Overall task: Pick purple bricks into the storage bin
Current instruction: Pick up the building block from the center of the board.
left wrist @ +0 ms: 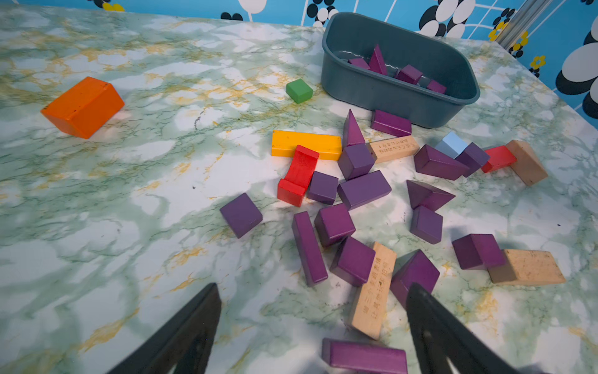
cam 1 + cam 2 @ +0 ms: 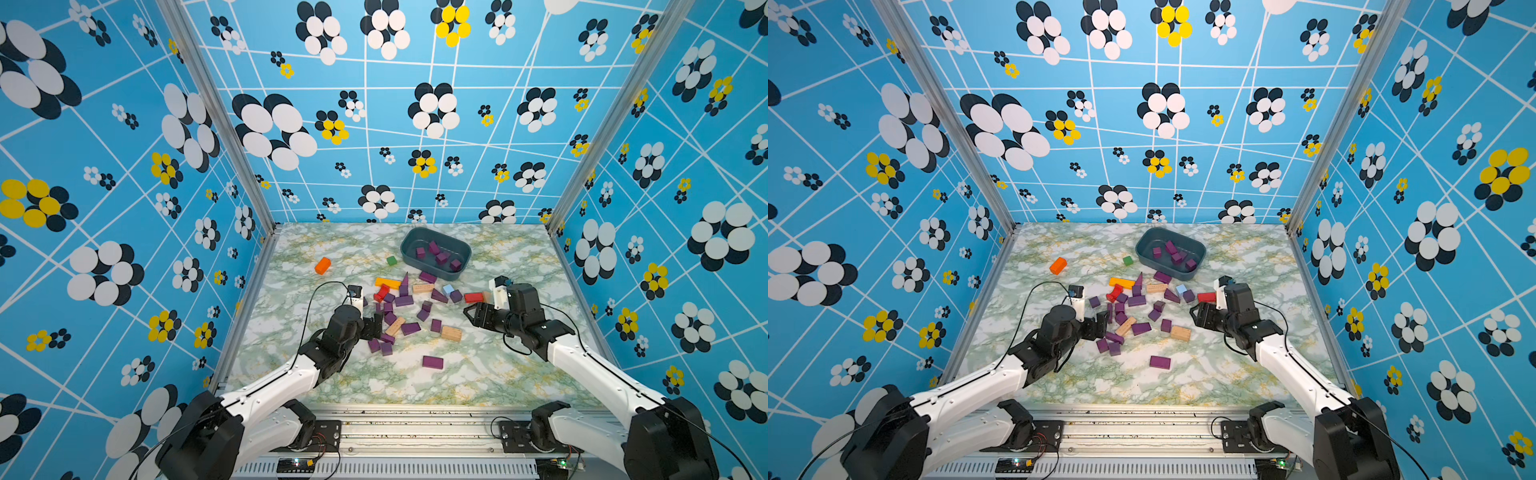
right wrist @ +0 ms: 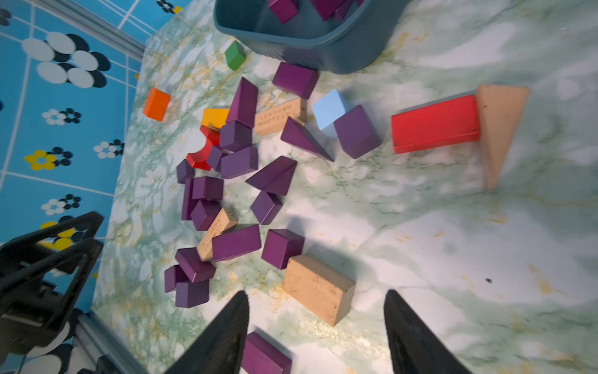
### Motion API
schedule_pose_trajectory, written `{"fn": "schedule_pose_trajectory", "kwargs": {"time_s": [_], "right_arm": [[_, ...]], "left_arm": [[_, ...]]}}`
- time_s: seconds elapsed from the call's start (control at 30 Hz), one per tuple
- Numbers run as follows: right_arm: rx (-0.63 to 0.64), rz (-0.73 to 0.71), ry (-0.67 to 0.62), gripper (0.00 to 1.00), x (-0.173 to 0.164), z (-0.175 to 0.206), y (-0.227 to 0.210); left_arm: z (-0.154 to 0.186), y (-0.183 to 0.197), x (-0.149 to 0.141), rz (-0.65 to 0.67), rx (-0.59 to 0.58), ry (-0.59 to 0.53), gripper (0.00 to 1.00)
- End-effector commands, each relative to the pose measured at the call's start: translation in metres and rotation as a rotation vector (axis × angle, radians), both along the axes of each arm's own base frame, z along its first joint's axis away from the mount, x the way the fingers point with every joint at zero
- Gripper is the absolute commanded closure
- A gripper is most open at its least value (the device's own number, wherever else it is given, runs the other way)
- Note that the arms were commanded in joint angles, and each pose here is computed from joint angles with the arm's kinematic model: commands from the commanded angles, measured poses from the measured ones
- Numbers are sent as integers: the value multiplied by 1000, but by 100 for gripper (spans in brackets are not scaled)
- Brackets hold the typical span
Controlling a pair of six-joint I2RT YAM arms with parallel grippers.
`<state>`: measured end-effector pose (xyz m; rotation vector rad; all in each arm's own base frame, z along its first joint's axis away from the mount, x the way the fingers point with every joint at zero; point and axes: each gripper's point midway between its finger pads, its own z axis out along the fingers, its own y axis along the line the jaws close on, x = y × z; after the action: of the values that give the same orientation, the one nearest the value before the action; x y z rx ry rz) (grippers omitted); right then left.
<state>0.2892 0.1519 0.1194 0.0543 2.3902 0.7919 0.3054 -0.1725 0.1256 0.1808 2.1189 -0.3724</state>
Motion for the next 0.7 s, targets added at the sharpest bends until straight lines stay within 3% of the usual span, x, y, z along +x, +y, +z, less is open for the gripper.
{"fn": "schedule_pose_trajectory", "kwargs": {"time_s": [0.0,0.17,0.27,0.67], "right_arm": [[212,181,-77,31,-11,29,39],[239,198,-76,30,-21,24,40],[201,181,-74,29,-25,17,34],[176,174,-91,28,-33,11,27]], "left_arm": [[-10,-12,6,-34,16,96,13],[-22,-22,23,-31,38,162,22],[-29,-26,31,-38,67,193,38],[-63,-22,50,28,182,314,45]]}}
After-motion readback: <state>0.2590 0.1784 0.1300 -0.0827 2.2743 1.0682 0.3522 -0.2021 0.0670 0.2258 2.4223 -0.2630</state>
